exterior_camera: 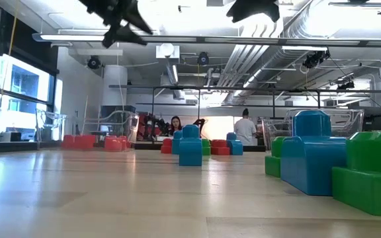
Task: Sort blocks
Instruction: Put the red game piece into the top left transparent bin
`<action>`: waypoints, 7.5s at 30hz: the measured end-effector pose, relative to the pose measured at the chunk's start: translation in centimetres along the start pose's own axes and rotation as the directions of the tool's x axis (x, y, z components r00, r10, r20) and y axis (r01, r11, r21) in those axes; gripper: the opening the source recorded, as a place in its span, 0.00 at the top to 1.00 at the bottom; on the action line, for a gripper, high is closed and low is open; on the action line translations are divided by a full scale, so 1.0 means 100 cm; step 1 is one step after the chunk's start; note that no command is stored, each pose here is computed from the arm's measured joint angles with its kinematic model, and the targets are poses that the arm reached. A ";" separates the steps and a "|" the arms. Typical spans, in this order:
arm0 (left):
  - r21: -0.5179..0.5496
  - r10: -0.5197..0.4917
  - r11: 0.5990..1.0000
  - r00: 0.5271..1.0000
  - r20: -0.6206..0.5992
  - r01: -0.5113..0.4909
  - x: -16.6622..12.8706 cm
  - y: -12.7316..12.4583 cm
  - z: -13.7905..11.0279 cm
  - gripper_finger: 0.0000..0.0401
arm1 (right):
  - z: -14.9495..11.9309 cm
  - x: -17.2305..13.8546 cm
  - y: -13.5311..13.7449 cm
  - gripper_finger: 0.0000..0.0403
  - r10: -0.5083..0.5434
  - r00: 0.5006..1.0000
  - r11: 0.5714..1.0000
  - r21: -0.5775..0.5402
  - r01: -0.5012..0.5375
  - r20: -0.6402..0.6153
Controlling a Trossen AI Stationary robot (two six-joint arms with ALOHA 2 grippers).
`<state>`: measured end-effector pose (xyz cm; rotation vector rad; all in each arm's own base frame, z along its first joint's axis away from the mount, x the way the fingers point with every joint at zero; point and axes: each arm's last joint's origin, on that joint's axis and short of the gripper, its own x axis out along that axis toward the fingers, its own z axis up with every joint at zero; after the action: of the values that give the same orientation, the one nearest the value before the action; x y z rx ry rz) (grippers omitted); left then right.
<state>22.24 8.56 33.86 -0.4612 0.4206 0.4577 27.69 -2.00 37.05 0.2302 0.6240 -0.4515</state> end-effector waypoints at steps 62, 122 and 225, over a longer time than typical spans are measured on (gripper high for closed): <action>0.084 -0.079 0.994 0.989 0.124 0.069 -0.063 -0.106 -0.058 1.00 | -0.066 0.217 -0.080 1.00 -0.426 0.788 0.904 -0.236 0.356 -0.445; 0.140 -0.079 0.988 0.994 0.077 0.068 -0.063 -0.104 -0.062 1.00 | -0.085 0.202 0.026 1.00 -0.029 0.870 0.668 -0.656 -0.349 -0.492; 0.077 -0.072 0.995 0.996 0.044 0.068 -0.063 -0.102 -0.065 1.00 | -0.083 0.209 0.003 0.36 0.031 0.834 0.780 -0.508 -0.364 -0.550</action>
<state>20.49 -4.92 34.91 -0.3902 0.3740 0.3825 38.60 -5.99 17.82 -0.2029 1.2313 0.0566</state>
